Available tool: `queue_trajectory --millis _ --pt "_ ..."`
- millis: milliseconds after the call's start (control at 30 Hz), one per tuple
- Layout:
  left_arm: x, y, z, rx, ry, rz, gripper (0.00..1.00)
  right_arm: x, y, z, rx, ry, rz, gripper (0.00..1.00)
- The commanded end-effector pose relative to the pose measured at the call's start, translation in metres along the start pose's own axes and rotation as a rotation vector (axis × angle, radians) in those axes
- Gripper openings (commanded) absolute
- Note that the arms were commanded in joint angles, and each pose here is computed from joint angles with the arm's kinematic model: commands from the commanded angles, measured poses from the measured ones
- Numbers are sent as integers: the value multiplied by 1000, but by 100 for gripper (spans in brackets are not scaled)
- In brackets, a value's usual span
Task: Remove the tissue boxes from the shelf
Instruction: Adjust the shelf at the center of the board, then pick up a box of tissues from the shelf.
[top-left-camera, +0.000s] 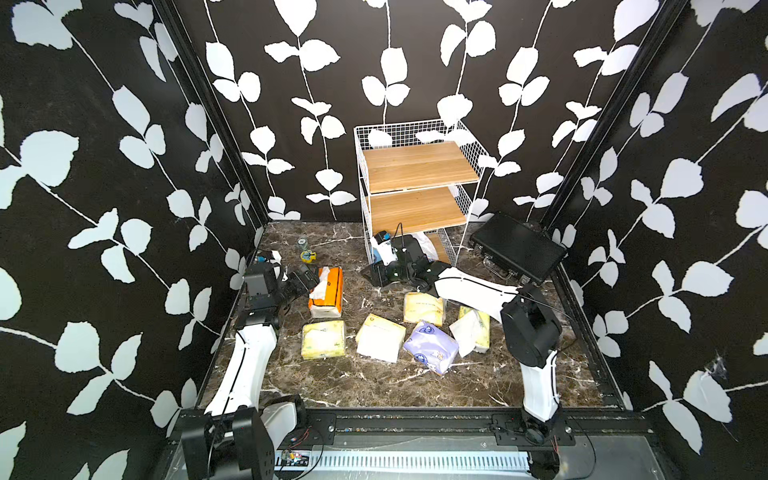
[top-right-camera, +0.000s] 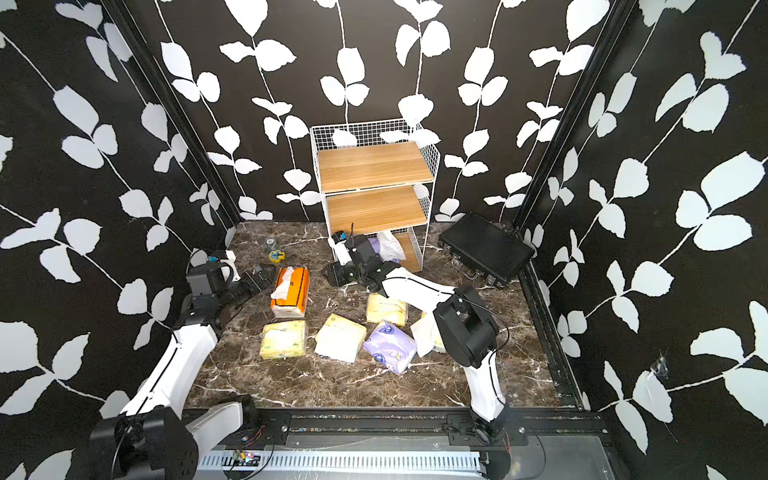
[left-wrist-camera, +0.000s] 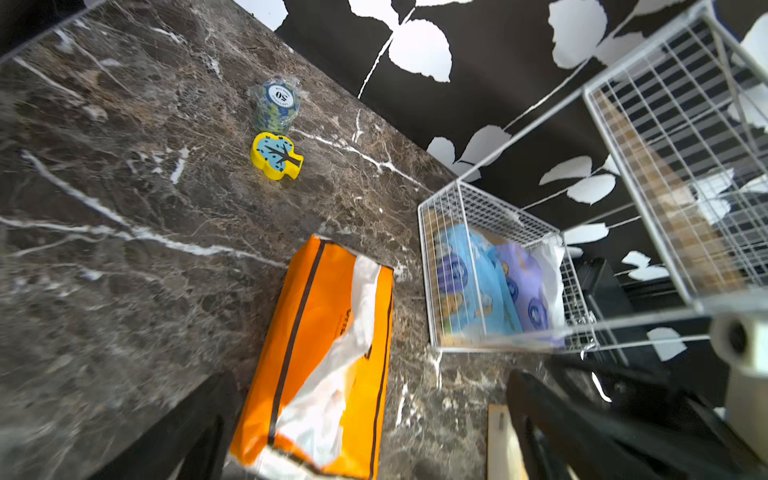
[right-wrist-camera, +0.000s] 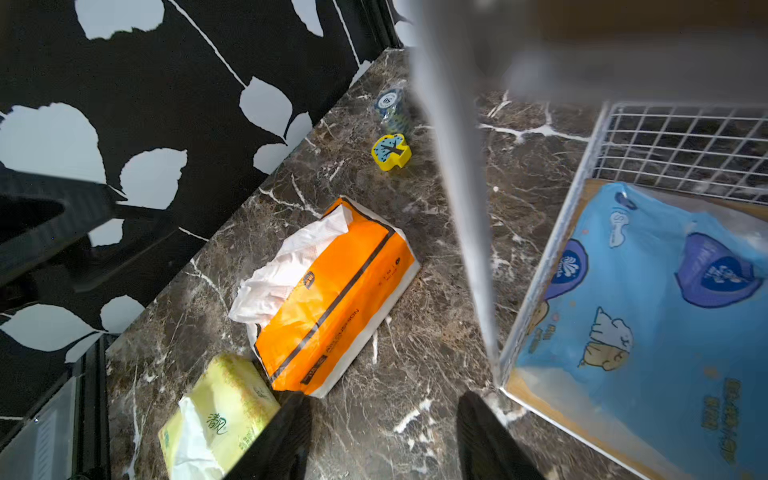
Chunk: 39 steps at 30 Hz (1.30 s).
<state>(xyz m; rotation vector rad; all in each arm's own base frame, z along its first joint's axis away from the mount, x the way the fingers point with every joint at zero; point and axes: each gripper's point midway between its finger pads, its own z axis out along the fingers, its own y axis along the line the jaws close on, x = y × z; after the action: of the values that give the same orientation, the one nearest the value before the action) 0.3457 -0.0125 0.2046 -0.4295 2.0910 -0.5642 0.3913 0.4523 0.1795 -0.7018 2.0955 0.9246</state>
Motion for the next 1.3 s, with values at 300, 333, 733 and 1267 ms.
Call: queue_trajectory --millis 300,333,733,1267 --pt "-13 -17 -50 -57 17 163 99 -48 22 11 -96 -120 2 59" --pt "-15 -19 -51 -54 14 165 99 -52 25 8 -101 -132 -3 60" --pt "-44 -45 -73 -1 -90 252 99 -38 22 -61 13 -124 -11 61" --pt "-55 -67 -64 121 -144 364 99 40 -139 -103 268 -150 471 58"
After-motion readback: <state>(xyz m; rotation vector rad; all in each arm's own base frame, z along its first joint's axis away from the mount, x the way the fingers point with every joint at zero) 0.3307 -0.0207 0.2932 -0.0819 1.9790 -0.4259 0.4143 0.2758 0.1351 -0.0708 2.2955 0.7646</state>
